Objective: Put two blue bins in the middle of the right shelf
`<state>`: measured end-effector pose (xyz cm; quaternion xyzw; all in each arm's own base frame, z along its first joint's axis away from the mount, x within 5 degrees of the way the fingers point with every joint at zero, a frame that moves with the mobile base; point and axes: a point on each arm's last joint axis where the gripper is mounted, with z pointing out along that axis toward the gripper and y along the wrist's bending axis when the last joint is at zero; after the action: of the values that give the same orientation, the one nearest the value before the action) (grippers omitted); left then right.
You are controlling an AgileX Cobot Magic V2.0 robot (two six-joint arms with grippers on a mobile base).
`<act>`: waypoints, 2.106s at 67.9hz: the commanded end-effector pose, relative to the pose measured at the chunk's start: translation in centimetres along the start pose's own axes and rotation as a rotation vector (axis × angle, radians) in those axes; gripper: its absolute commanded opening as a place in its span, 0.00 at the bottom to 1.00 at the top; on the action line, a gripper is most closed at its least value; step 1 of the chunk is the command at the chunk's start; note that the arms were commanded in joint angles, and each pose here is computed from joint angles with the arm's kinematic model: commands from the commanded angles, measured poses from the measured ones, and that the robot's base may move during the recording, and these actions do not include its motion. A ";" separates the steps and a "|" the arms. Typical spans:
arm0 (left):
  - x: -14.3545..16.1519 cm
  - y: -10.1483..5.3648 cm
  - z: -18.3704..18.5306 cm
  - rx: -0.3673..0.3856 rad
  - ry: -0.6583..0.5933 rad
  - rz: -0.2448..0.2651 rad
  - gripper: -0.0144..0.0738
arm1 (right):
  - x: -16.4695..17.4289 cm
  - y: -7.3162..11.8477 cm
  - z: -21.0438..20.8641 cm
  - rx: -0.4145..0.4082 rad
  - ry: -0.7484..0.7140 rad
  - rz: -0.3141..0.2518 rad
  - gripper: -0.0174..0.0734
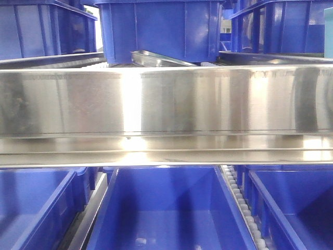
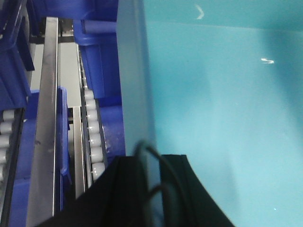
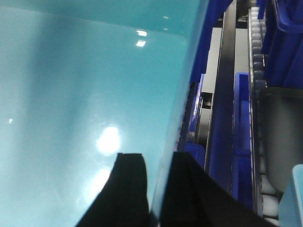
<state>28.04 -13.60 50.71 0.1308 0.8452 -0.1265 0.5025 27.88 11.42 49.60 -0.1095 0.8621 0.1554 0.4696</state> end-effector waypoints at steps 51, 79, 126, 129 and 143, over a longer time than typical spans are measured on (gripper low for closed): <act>-2.1 -1.1 -1.4 0.095 -0.221 -0.028 0.04 | -0.5 0.4 -0.7 -0.033 -0.053 -0.010 0.02; -2.1 -1.1 -1.4 0.095 -0.221 -0.028 0.04 | -0.5 0.4 -0.7 -0.033 -0.053 -0.010 0.02; -2.1 -1.1 -1.4 0.095 -0.221 -0.028 0.04 | -0.5 0.4 -0.7 -0.033 -0.053 -0.010 0.02; -2.1 -1.1 -1.4 0.095 -0.221 -0.028 0.04 | -0.5 0.4 -0.7 -0.033 -0.053 -0.010 0.02; -2.1 -1.1 -1.4 0.095 -0.221 -0.028 0.04 | -0.5 0.4 -0.6 -0.033 -0.051 -0.010 0.02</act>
<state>28.45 -13.77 51.68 0.1350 0.8123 -0.1320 0.5518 27.92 11.43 49.67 -0.1079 0.8602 0.1575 0.4729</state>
